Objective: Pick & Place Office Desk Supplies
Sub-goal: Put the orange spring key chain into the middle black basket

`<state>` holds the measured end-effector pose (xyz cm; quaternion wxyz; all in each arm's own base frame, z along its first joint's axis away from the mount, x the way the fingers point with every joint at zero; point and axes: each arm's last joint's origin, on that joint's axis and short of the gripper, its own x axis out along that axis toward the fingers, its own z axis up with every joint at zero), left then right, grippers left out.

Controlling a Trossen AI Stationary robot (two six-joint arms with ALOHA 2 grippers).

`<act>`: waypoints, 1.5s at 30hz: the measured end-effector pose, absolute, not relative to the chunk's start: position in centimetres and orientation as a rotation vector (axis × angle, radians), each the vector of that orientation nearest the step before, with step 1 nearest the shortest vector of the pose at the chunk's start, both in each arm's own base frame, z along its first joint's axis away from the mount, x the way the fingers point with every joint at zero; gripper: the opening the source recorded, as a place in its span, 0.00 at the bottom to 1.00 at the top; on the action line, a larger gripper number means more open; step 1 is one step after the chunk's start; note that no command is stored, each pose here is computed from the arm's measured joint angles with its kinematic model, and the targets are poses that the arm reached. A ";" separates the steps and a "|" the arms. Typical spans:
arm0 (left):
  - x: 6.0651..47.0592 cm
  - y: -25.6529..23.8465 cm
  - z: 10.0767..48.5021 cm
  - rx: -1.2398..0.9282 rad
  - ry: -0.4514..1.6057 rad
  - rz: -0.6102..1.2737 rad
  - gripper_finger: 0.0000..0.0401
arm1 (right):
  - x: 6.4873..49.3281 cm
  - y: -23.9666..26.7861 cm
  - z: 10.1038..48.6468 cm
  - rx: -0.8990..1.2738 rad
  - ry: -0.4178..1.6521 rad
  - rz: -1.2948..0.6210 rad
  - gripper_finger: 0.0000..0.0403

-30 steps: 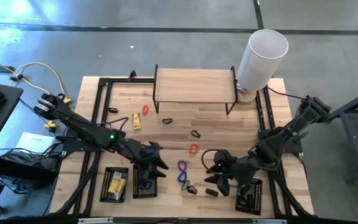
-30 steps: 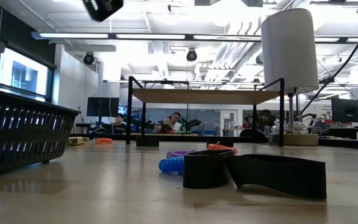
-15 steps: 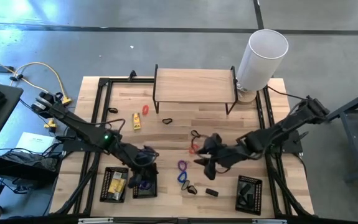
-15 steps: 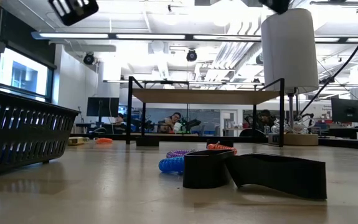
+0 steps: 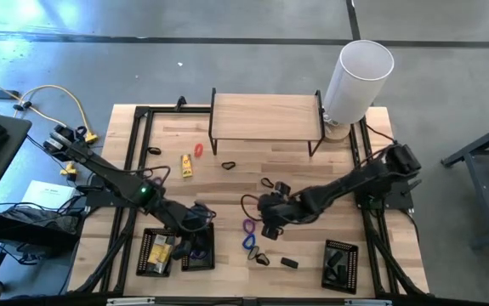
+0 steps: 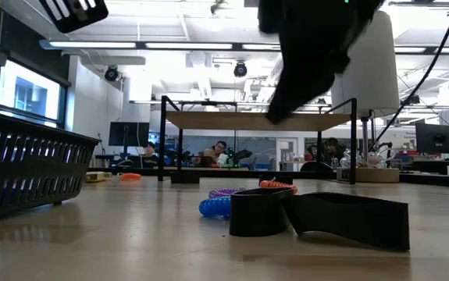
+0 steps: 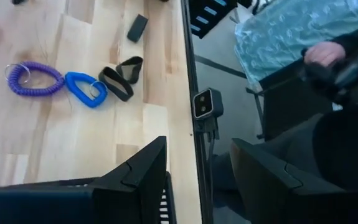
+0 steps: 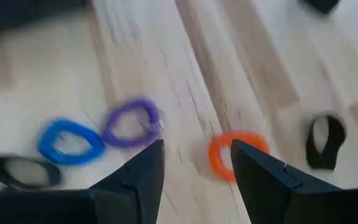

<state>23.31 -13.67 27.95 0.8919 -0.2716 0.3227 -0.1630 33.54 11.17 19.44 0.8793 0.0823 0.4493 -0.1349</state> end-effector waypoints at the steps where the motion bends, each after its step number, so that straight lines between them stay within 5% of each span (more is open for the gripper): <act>1: 23.3 -13.7 27.9 -0.566 0.664 -0.324 0.43 | 33.7 10.9 18.9 0.178 0.963 -0.278 0.43; 14: 23.6 -13.3 28.0 -0.637 0.599 -0.162 0.43 | 35.1 9.0 15.4 0.197 1.093 -0.275 0.43; 45: 22.3 -16.1 27.4 -0.652 0.571 -0.082 0.43 | 35.5 6.7 13.8 0.241 1.151 -0.228 0.43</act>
